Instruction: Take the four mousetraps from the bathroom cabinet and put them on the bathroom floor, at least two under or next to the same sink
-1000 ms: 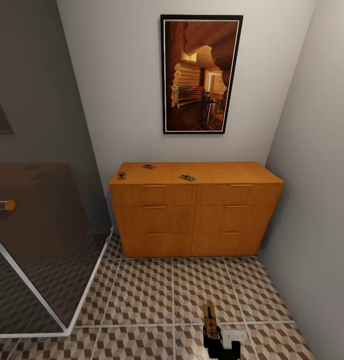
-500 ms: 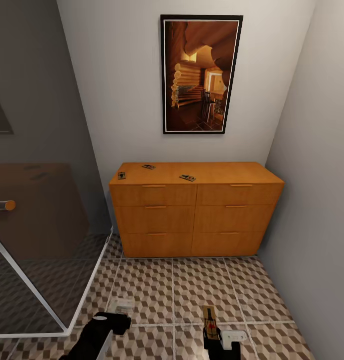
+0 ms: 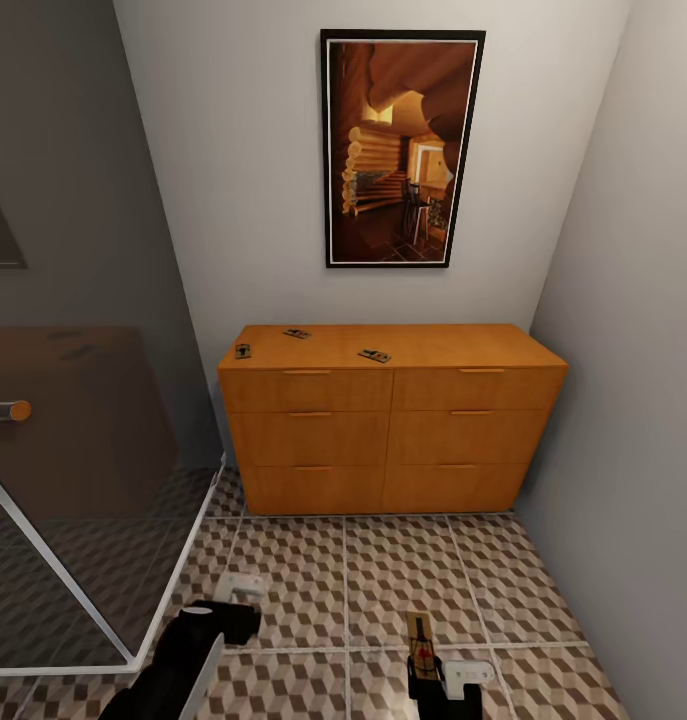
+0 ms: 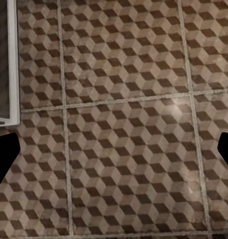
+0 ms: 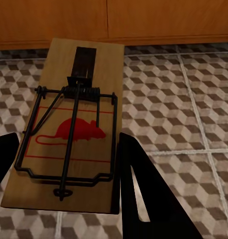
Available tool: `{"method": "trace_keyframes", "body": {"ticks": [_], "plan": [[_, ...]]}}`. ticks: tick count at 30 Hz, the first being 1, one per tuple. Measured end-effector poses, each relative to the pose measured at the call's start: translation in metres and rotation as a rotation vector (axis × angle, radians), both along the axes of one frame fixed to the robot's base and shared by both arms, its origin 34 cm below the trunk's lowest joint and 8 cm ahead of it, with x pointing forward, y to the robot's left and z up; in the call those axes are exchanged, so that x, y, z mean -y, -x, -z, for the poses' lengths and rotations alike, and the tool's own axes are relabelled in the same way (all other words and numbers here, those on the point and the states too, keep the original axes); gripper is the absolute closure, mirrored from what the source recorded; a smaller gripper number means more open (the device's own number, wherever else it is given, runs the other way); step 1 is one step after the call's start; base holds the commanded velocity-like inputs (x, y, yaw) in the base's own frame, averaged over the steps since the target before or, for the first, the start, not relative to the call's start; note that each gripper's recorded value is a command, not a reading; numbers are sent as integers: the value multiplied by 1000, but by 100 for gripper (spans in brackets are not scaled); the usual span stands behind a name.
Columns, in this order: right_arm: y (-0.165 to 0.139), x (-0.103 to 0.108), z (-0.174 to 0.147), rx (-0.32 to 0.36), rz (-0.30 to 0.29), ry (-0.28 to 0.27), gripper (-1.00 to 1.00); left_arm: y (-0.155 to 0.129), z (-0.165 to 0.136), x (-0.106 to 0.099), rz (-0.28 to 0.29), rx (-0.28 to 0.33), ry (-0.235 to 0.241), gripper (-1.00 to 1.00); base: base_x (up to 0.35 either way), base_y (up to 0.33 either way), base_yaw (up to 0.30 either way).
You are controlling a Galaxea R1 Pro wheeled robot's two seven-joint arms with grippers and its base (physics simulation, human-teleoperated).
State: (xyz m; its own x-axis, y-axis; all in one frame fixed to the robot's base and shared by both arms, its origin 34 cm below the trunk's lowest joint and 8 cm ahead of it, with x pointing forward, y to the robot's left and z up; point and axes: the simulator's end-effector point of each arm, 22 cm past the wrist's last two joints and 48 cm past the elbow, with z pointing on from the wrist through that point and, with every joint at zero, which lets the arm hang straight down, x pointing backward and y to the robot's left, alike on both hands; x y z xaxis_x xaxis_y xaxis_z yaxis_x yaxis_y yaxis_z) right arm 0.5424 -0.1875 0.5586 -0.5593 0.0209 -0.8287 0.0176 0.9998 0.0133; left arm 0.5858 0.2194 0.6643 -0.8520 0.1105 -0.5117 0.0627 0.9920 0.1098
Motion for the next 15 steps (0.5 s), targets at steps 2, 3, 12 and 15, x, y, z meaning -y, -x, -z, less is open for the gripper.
{"method": "trace_keyframes", "body": {"ticks": [2,3,12,15], "plan": [[0,1,0,0,1,1,100,1,1,1,1,-3,0,-100,0,0,0],[0,2,0,-1,2,2,100,2,4,1,2,-9,0,-100,0,0,0],[0,3,0,0,3,3,100,57,74,3,12,-181,-12,-100,0,0,0],[0,3,0,0,3,4,100,108,126,2,14,-282,-18,-100,0,0,0]]}}
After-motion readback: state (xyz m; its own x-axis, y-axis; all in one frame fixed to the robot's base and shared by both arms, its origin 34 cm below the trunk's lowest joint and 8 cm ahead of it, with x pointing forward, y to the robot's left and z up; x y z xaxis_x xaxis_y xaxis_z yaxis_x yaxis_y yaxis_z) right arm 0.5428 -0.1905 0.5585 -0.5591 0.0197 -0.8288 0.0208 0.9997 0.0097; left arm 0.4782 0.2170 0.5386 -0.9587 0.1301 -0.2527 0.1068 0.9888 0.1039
